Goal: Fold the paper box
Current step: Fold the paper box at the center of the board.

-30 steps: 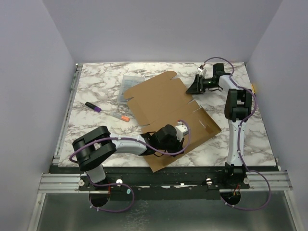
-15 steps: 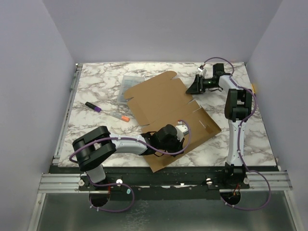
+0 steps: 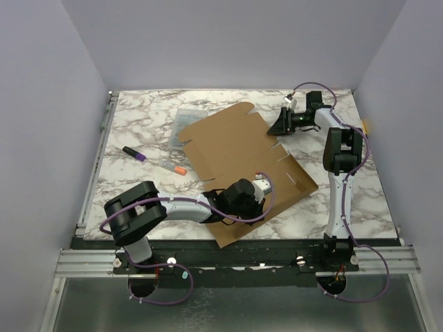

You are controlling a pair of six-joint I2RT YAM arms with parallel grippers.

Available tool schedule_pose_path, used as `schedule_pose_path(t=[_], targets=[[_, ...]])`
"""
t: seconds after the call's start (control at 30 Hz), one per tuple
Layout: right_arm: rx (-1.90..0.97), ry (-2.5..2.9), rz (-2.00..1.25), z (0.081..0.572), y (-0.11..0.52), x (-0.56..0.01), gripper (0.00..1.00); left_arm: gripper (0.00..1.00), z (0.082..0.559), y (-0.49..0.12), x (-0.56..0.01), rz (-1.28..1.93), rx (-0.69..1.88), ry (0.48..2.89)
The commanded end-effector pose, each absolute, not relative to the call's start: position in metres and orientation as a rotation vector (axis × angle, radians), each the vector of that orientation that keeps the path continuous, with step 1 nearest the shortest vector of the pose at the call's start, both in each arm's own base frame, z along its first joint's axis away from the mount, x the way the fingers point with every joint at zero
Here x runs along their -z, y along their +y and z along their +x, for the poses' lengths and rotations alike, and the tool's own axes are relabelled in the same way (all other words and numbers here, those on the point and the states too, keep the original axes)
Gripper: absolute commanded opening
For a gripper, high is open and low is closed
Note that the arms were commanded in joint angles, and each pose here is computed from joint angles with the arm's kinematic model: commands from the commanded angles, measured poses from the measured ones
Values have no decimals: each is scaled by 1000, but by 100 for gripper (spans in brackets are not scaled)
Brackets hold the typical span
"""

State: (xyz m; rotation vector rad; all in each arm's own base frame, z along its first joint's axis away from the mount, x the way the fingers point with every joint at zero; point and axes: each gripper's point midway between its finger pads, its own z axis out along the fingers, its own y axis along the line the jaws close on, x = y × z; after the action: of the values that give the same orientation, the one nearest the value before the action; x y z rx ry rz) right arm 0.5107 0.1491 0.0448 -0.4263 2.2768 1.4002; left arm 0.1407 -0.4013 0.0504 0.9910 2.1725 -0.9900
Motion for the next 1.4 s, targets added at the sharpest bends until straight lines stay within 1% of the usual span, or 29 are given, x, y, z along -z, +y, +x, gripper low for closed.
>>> schedule_pose_path(t=[0.0, 0.1, 0.3, 0.47, 0.77, 0.9, 0.97, 1.03, 1.13, 1.27, 1.37], targets=[[-1377, 2229, -471, 513, 149, -64, 59, 6, 136, -386, -34, 1000, 909, 2262], [-1370, 2229, -473, 513, 149, -63, 60, 7, 137, -386, -35, 994, 908, 2262], [-1334, 2231, -485, 513, 147, -66, 61, 26, 139, -387, -44, 969, 917, 2248], [-1314, 2229, -487, 513, 144, -68, 62, 44, 141, -388, -58, 940, 933, 2230], [-1295, 2211, -493, 513, 138, -77, 63, 75, 160, -380, -115, 774, 982, 2140], [-1283, 2203, -508, 511, 137, -83, 64, 86, 175, -358, -139, 657, 982, 2097], [-1272, 2196, -518, 510, 136, -86, 65, 91, 188, -336, -143, 555, 957, 2097], [-1251, 2188, -533, 507, 133, -92, 65, 98, 201, -308, -144, 436, 926, 2098], [-1204, 2172, -556, 501, 125, -104, 66, 99, 217, -263, -140, 236, 876, 2116], [-1080, 2178, -614, 484, 111, -117, 68, 99, 232, -212, -129, 26, 746, 2114], [-987, 2176, -677, 460, 105, -129, 68, 99, 242, -198, -127, -58, 704, 2103]])
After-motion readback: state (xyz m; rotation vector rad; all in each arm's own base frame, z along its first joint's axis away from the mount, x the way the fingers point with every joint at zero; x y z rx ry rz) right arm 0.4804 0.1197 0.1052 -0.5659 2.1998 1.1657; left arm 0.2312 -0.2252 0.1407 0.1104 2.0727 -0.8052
